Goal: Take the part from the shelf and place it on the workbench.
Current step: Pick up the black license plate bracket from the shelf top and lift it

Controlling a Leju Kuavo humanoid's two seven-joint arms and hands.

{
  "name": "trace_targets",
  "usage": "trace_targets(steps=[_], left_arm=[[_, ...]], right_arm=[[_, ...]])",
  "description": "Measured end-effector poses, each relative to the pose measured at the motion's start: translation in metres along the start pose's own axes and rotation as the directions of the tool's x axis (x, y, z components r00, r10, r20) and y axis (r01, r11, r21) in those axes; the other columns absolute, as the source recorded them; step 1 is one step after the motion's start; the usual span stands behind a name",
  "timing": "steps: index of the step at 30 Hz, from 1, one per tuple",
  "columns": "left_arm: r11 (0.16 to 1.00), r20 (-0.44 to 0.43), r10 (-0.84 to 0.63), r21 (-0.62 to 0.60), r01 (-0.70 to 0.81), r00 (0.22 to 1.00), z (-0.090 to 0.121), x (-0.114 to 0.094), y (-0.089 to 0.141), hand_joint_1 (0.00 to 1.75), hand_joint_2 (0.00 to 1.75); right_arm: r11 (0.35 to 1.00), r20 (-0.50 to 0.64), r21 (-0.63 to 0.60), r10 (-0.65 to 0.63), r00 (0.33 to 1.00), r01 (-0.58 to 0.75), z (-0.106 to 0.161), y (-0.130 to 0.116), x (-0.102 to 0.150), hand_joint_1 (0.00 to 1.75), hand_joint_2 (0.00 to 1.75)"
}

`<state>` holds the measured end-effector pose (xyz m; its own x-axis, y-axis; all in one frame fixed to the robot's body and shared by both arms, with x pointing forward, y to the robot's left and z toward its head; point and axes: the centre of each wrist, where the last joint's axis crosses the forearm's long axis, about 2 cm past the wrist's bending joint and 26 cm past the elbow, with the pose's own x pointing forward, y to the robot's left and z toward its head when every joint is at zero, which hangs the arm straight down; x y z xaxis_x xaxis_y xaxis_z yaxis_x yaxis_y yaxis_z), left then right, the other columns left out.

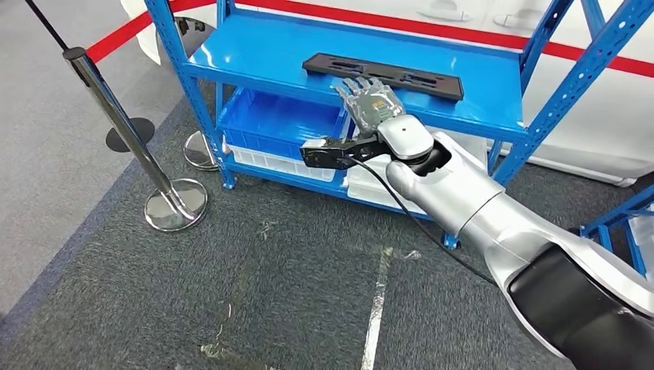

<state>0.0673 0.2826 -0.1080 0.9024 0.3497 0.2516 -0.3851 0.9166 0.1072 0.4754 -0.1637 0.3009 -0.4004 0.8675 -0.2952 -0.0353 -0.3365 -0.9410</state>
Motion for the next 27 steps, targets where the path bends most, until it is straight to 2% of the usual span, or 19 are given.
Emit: trace_targets(steps=[11,27], left_arm=[[1.0,-0.001,-0.001,0.0,0.001,1.0,0.0,-0.0013,0.0007,0.0,0.0],[1.0,0.0,-0.001,-0.008,0.001,1.0,0.0,-0.0014,0.0007,0.0,0.0]], right_arm=[[0.998,0.008,0.006,-0.056,0.998,0.056,-0.0002,0.0014,0.0022,0.0,0.0],[0.998,0.008,0.015,-0.059,0.998,0.059,0.0,0.0044,0.0023,0.0,0.0]])
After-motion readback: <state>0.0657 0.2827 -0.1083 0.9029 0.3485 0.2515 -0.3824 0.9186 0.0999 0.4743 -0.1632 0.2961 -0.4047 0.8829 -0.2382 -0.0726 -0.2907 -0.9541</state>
